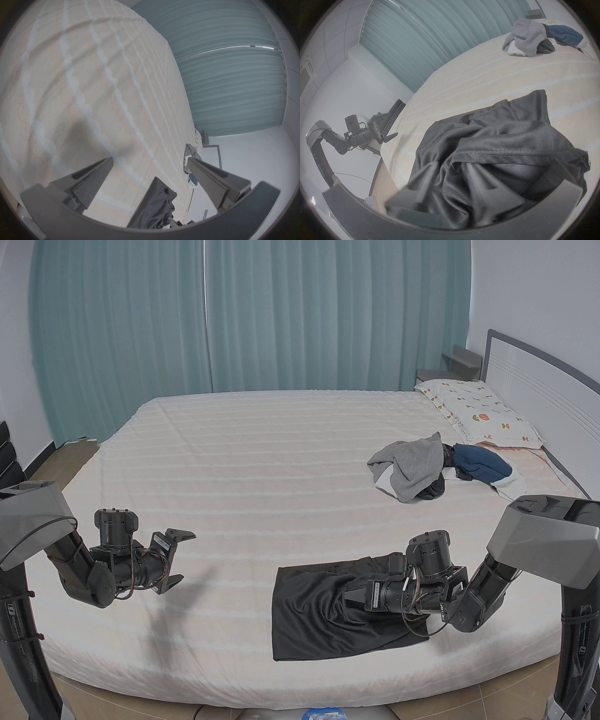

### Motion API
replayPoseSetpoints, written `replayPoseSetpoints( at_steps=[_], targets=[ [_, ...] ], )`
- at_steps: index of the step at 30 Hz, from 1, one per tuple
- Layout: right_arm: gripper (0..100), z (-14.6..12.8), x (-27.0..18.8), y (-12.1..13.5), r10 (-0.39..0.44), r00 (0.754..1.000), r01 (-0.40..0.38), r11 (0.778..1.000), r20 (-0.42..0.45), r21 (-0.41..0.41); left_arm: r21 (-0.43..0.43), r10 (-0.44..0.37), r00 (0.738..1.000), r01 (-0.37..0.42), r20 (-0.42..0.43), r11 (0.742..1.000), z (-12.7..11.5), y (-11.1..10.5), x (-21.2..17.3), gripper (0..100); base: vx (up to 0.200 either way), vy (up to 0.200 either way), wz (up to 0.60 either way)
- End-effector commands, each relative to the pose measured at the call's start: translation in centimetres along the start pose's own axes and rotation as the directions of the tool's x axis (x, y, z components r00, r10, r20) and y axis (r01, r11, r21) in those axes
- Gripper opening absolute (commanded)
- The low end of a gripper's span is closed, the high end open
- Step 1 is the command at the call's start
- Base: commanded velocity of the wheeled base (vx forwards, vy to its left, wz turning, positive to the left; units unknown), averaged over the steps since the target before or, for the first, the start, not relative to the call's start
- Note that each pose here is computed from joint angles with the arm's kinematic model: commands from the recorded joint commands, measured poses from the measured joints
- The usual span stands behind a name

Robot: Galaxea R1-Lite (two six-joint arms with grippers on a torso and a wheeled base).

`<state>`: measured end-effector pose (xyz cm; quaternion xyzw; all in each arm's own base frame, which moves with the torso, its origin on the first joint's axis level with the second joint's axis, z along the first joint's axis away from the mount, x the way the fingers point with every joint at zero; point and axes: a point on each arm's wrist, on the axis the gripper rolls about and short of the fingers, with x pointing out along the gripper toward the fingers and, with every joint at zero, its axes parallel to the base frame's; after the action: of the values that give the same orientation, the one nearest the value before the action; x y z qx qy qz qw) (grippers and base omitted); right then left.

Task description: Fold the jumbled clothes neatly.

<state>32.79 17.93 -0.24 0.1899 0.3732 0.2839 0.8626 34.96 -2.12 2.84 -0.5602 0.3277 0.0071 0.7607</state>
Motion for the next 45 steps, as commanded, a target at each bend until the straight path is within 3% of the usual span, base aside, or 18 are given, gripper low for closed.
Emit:
replayPoseSetpoints(
  at_steps=[1, 16, 29, 45],
  targets=[
    [0, -0.3, 0.0, 0.1, 0.0, 1.0, 0.0, 1.0, -0.011, -0.003, -0.001, 0.002, 1.0, -0.002, -0.001, 1.0, 0.0, 0.1, 0.0, 100, 0.0, 0.0, 0.0],
    [0, 0.1, -2.1, -0.4, -0.032, 0.999, 0.032, 0.999, 0.01, 0.0, -0.001, 0.002, 1.0, -0.002, -0.001, 1.0, 0.0, 0.1, 0.0, 100, 0.0, 0.0, 0.0],
    [0, 1.3, -7.5, -3.8, -0.132, 0.989, 0.128, 0.99, 0.071, 0.06, -0.001, 0.002, 1.0, -0.002, 0.0, 1.0, 0.0, 0.1, 0.0, 100, 0.0, 0.0, 0.0],
    [0, 0.2, -11.7, -7.8, -0.181, 0.982, 0.174, 0.977, 0.046, 0.125, -0.001, 0.002, 1.0, -0.002, 0.0, 1.0, 0.0, 0.1, 0.0, 100, 0.0, 0.0, 0.0]
  ],
)
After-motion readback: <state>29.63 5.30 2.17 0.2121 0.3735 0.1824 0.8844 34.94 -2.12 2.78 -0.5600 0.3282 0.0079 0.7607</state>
